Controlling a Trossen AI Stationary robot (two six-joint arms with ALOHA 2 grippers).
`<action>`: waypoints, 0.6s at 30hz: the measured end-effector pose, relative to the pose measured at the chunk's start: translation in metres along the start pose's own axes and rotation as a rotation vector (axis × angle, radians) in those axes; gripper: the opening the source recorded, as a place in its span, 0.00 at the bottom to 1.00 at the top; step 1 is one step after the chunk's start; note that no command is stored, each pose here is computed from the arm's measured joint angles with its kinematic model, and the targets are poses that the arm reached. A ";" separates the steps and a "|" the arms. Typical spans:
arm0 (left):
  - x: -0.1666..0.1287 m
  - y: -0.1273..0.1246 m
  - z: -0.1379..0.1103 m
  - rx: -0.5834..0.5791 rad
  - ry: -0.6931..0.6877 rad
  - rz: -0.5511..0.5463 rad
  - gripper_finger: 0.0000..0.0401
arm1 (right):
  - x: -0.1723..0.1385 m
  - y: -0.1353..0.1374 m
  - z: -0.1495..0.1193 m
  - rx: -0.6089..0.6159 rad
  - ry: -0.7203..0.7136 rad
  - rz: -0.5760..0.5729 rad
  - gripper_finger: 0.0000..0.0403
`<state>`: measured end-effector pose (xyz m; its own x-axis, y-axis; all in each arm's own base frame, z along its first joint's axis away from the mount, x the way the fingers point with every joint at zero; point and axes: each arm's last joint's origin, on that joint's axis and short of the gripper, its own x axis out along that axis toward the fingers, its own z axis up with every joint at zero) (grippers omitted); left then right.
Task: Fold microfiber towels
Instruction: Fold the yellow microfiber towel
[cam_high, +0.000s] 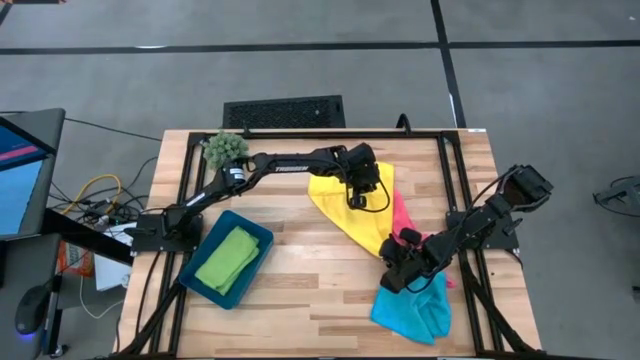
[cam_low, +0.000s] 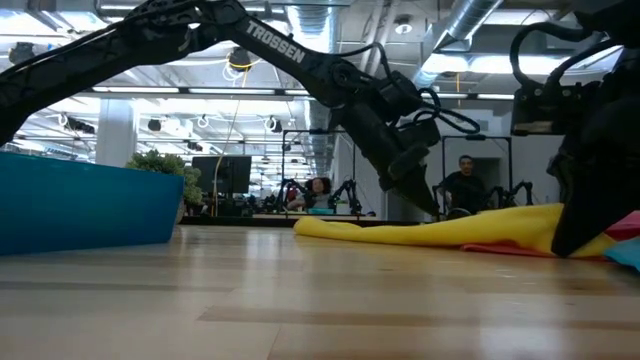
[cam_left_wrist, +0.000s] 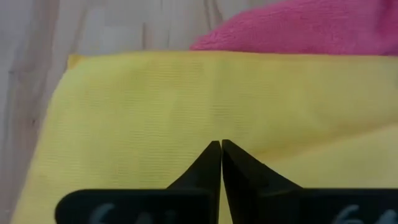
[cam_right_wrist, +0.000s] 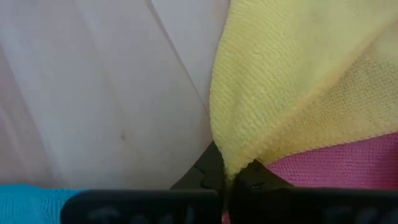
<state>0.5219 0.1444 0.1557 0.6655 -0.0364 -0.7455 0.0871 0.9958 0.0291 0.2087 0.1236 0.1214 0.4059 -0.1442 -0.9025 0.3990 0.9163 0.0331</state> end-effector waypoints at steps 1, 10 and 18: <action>0.000 0.000 0.000 0.017 0.006 0.008 0.02 | 0.000 0.000 0.000 0.002 -0.003 0.004 0.06; 0.006 0.000 -0.014 0.044 0.088 -0.037 0.22 | 0.000 0.004 0.002 0.041 -0.020 0.040 0.06; 0.010 -0.004 -0.016 0.083 0.105 -0.006 0.37 | 0.000 0.004 0.003 0.043 -0.022 0.041 0.05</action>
<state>0.5161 0.1415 0.1374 0.5842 -0.0295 -0.8111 0.1550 0.9850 0.0758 0.2124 0.1262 0.1224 0.4405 -0.1152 -0.8903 0.4161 0.9050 0.0888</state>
